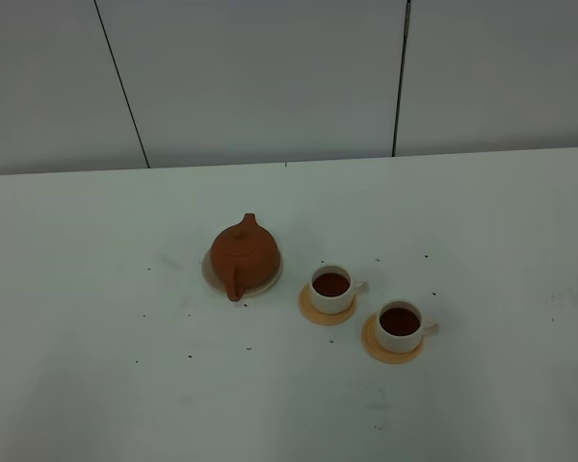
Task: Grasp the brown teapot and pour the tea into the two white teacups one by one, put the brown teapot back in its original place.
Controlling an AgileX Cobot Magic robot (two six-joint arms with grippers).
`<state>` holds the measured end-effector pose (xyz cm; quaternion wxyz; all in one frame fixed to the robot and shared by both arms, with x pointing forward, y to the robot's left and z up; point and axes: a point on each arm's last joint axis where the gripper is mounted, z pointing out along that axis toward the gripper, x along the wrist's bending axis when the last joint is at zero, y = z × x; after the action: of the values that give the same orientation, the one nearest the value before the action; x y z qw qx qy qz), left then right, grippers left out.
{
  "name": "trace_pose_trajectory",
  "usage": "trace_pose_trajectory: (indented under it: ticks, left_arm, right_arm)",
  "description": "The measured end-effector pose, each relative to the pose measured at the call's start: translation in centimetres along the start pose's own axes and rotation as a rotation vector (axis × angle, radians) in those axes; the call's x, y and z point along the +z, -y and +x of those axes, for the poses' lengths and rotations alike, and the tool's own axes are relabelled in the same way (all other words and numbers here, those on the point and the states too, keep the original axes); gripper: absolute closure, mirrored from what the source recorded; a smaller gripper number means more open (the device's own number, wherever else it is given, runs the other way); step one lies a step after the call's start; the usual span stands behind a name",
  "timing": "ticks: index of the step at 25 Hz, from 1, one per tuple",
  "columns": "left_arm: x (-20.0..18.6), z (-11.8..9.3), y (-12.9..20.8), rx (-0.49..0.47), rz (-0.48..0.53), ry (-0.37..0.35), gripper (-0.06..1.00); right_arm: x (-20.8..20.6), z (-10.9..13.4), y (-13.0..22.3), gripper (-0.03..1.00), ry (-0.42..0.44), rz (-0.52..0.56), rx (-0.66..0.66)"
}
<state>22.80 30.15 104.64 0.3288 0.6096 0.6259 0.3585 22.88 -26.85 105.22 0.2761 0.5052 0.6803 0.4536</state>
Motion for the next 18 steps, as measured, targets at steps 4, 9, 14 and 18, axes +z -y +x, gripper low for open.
trace_pose_trajectory:
  ticks: [4, 9, 14, 18]
  left_arm:
    - [0.00, 0.00, 0.00, 0.000, 0.000, 0.000, 0.39]
    - [0.00, 0.00, 0.00, 0.000, 0.000, 0.000, 0.39]
    - [0.00, 0.00, 0.00, -0.001, 0.000, 0.000, 0.39]
    - [0.00, 0.00, 0.00, 0.000, 0.000, 0.000, 0.39]
  right_arm:
    - [0.00, 0.00, 0.00, 0.72, 0.000, 0.000, 0.000]
    - [0.00, 0.00, 0.00, 0.72, 0.000, 0.000, 0.000]
    - [0.00, 0.00, 0.00, 0.72, 0.000, 0.000, 0.000]
    - [0.00, 0.00, 0.00, 0.72, 0.000, 0.000, 0.000]
